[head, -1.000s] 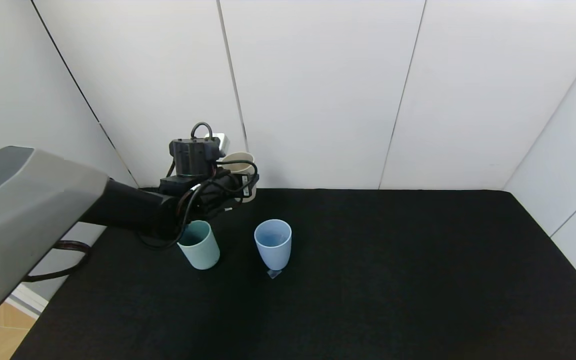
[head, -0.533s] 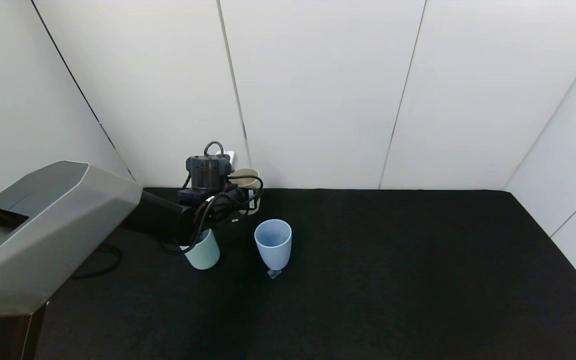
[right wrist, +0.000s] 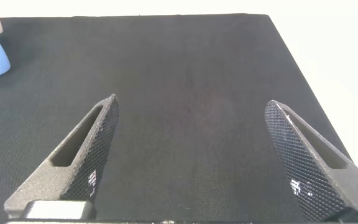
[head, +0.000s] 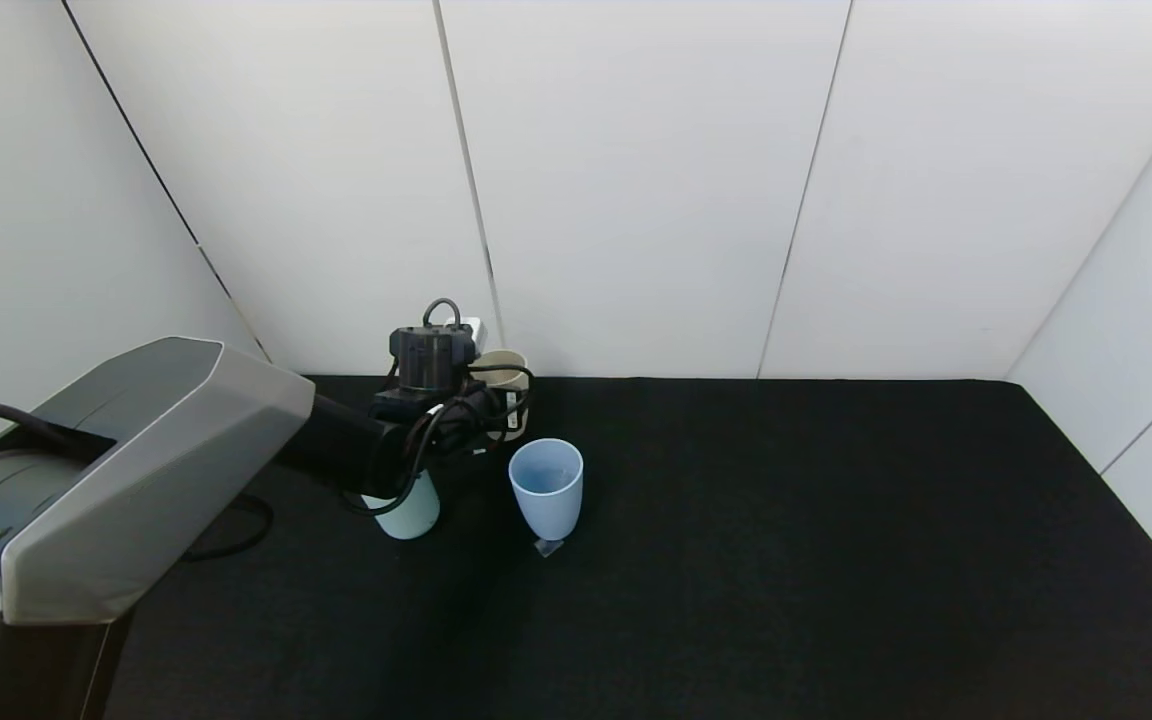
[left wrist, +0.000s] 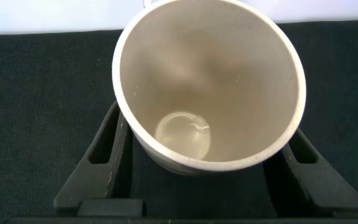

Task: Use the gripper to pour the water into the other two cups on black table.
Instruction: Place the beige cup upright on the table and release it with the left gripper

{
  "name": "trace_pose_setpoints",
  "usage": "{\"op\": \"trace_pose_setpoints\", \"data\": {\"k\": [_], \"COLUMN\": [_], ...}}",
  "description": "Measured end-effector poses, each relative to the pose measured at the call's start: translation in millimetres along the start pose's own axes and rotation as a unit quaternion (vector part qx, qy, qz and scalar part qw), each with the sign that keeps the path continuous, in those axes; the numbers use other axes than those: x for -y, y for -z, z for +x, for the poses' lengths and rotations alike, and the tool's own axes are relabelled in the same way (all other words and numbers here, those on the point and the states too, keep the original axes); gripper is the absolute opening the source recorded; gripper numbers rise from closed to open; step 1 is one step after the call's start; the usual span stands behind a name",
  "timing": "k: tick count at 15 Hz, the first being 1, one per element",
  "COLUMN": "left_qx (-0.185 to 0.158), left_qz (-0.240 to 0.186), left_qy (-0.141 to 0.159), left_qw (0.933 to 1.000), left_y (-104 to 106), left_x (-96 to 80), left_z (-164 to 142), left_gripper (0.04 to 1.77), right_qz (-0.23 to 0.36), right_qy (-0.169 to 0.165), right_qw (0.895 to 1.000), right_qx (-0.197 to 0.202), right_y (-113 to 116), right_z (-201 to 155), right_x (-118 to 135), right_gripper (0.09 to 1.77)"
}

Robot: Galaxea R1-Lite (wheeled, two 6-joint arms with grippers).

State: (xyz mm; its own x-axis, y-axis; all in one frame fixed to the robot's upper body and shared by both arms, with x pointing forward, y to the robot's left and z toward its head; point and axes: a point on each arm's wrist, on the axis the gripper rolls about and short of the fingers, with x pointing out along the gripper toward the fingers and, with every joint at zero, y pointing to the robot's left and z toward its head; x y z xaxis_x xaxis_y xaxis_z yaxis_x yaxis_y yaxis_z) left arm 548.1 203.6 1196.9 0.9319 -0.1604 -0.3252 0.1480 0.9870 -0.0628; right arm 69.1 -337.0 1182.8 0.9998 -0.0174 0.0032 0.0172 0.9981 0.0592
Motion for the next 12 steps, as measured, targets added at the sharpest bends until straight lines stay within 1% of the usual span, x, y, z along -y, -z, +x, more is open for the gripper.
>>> {"op": "trace_pose_setpoints", "data": {"k": [12], "left_qx": [-0.006], "left_qz": [0.0], "left_qy": [-0.003], "left_qw": [1.0], "left_y": [4.5], "left_x": [-1.7], "left_z": [1.7], "left_gripper": [1.19], "right_qz": [0.0], "right_qy": [0.0], "right_qw": [1.0], "right_qx": [0.0], "right_y": [0.0], "right_z": [0.0], "right_x": [0.0], "right_gripper": [1.71]}}
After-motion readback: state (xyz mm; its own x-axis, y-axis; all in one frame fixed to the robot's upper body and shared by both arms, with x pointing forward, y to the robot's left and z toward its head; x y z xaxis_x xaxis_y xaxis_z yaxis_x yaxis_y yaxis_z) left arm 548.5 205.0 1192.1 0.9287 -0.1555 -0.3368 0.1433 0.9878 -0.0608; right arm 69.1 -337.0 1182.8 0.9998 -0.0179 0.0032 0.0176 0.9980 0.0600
